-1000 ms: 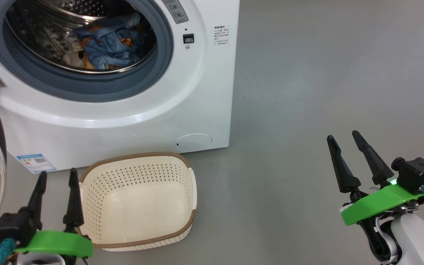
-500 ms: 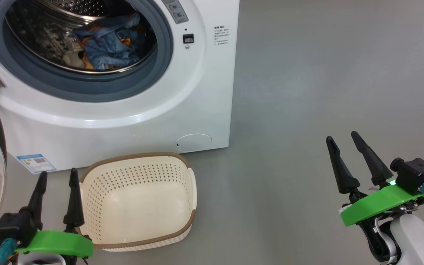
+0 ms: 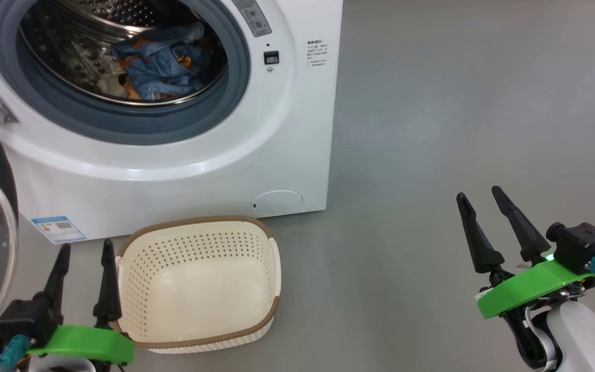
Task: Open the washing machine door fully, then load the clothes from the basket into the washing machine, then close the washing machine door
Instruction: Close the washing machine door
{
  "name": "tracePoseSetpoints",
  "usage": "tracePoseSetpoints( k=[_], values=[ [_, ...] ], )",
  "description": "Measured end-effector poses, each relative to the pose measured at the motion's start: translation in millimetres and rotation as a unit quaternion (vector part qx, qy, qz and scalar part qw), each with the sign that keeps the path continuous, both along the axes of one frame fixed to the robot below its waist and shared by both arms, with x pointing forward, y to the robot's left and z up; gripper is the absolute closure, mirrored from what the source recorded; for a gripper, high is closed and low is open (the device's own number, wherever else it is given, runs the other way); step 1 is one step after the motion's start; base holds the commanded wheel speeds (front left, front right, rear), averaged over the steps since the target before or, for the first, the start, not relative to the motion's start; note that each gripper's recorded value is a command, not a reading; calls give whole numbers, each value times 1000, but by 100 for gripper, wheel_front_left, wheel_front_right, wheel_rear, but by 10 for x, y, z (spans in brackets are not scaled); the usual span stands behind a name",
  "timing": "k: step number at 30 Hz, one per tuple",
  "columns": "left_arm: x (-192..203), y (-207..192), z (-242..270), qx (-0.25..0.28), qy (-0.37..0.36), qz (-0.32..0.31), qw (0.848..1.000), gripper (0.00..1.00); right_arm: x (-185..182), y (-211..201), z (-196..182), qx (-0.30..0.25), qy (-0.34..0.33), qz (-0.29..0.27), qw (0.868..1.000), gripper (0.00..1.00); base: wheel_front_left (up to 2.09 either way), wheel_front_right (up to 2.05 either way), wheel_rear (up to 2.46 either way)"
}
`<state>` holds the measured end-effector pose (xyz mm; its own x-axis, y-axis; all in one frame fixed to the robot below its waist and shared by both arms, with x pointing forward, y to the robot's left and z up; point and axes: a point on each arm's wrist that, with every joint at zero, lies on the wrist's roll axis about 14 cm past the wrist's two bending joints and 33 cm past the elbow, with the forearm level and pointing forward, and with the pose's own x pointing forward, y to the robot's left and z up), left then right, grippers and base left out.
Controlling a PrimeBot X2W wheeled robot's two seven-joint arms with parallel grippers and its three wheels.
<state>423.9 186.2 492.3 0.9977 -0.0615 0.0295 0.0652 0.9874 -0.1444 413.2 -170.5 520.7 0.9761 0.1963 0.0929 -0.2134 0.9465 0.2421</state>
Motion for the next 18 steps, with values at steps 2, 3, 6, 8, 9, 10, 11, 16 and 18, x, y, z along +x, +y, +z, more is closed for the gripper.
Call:
tracePoseSetpoints(
  k=[2,3,6,8,9,10,11,16,18],
  values=[
    [-14,23,-3,8,1,4,1000,0,4,24,3,0,0,3,1000,0,0,0,0],
    [-20,41,-3,11,1,7,1000,0,7,36,6,0,-1,5,1000,0,0,0,0],
    [-44,70,-1,10,1,12,1000,0,15,69,10,1,-1,10,1000,0,0,0,0],
    [-60,91,10,7,0,17,1000,0,22,95,14,1,-2,13,1000,0,0,0,0],
    [-68,102,14,7,0,19,1000,0,26,110,16,1,-2,15,1000,0,0,0,0],
    [-77,116,18,7,-1,21,1000,0,31,127,17,1,-2,18,1000,0,0,0,0],
    [-87,130,22,6,-1,23,1000,0,36,145,17,1,-2,20,1000,0,0,0,0],
    [-145,217,39,4,-3,36,999,0,69,253,20,1,-3,35,999,0,0,0,0],
    [-173,266,44,3,-4,44,999,0,84,305,21,2,-3,42,999,0,0,0,0]
  ],
)
